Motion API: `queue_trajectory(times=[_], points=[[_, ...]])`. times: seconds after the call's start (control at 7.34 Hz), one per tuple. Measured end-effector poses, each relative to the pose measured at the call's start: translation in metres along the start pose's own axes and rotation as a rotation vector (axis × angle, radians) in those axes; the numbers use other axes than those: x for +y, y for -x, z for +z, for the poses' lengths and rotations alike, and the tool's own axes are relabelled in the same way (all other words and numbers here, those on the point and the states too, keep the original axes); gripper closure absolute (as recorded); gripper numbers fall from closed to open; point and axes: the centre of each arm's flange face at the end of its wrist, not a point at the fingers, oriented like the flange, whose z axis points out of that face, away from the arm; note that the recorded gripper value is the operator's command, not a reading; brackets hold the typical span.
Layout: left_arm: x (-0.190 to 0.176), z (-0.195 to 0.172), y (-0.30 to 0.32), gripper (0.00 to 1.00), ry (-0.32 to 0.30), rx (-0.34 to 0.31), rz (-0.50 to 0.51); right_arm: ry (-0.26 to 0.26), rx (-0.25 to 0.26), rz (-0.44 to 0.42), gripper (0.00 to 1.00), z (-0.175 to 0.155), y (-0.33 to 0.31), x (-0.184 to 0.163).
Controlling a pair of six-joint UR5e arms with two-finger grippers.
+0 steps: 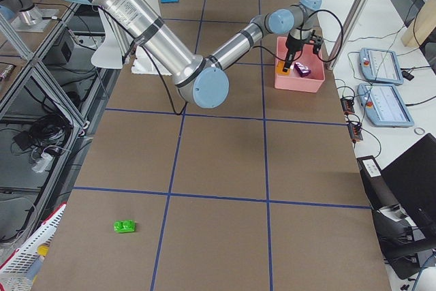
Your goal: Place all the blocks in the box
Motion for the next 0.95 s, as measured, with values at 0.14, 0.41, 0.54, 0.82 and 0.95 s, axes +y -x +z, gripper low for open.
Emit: queue_trajectory(times=[0.14,0.41,0.54,0.82,0.95], points=[[0.016,0.0,0.026,0.0,-0.009,-0.006,0.001,-0.019,-0.031,0.016,1.0,0.004,0.032,-0.013],[0.044,-0.003,0.065,0.0,-0.011,-0.012,-0.003,-0.068,-0.072,0.031,1.0,0.032,0.08,-0.025],[0.056,-0.006,0.079,0.0,-0.013,-0.007,-0.001,-0.095,-0.081,0.032,1.0,0.049,0.102,-0.019],[0.072,-0.007,0.096,0.0,0.001,-0.008,-0.014,-0.132,-0.083,0.013,0.37,0.083,0.126,-0.003],[0.079,-0.003,0.095,0.0,0.021,-0.011,-0.038,-0.143,-0.081,0.006,0.0,0.096,0.131,0.004]])
